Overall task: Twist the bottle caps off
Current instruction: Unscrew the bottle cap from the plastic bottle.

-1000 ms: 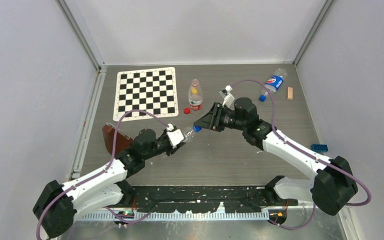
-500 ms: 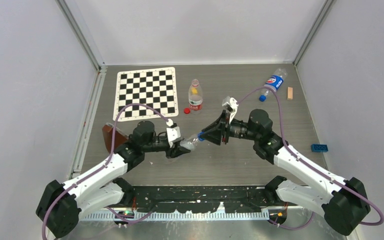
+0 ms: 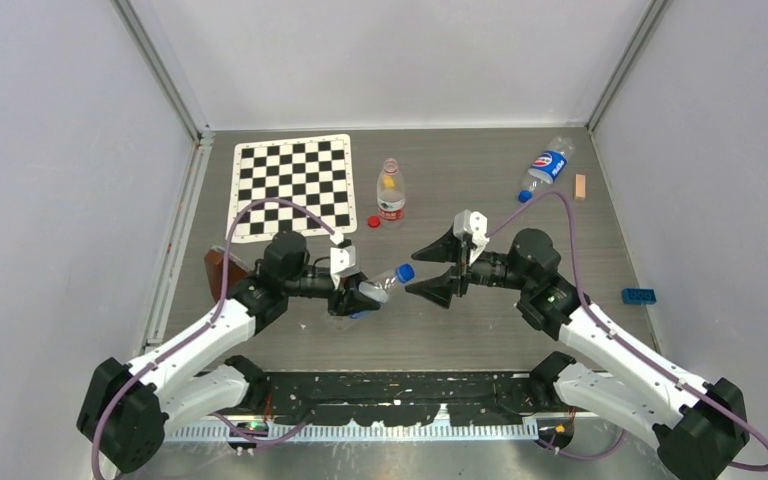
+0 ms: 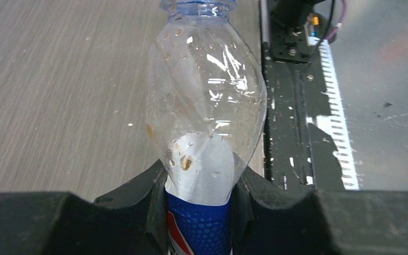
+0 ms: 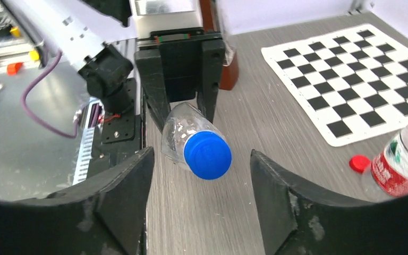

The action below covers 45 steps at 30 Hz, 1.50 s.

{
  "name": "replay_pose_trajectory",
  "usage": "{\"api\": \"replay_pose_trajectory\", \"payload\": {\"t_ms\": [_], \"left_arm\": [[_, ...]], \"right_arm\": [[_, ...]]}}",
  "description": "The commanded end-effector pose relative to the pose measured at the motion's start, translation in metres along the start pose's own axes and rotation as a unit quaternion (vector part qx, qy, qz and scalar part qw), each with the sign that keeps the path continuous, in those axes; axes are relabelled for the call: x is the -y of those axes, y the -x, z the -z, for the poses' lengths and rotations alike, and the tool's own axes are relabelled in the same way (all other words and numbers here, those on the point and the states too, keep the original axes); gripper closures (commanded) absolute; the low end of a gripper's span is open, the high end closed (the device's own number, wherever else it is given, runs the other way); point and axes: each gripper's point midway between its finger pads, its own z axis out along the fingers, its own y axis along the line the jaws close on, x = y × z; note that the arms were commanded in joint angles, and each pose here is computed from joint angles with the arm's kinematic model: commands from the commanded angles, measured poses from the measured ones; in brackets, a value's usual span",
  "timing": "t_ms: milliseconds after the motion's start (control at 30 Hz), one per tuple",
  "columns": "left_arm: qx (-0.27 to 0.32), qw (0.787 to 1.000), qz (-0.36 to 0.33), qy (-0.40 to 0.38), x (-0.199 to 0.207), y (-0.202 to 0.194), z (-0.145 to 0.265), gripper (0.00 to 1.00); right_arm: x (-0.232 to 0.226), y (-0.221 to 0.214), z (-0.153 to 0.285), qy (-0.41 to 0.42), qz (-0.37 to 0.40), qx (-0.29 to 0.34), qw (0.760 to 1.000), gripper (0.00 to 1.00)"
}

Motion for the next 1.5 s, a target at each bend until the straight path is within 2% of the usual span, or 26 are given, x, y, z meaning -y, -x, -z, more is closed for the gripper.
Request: {"api": "replay_pose_trajectory", "payload": {"t_ms": [0,233,400,533,700,900,1200,1467], "left_arm": [[0.003,0.998,-0.015,0.058,-0.018,0.011,0.008,0.93],[-0.007,0.989,-0.034,0.143,-0.042,0.002,0.018,0.92],[0.024,0.975,-0.076,0.207,-0.057,0.006,0.028,0.92],[0.044,0.967,-0.105,0.226,-0.056,0.014,0.033,0.92],[0.047,0.965,-0.116,0.230,-0.053,0.018,0.033,0.93],[0.041,0.963,-0.123,0.236,-0.053,0.017,0.031,0.93],[0.027,0.964,-0.125,0.235,-0.056,0.014,0.024,0.93],[0.024,0.962,-0.129,0.238,-0.056,0.014,0.024,0.93]], "right_arm": [[0.021,0.020,0.004,-0.081,-0.043,0.027,0.995,0.25],[0.038,0.037,0.008,-0.156,-0.172,0.066,0.971,0.23],[0.062,0.033,0.009,-0.241,-0.311,0.060,0.917,0.23],[0.060,0.034,0.001,-0.237,-0.391,0.058,0.887,0.23],[0.061,0.030,-0.016,-0.209,-0.447,0.055,0.868,0.29],[0.057,0.023,-0.032,-0.173,-0.477,0.031,0.861,0.31],[0.052,0.024,-0.041,-0.144,-0.483,0.025,0.863,0.32],[0.047,0.014,-0.046,-0.131,-0.472,-0.014,0.872,0.40]]}}
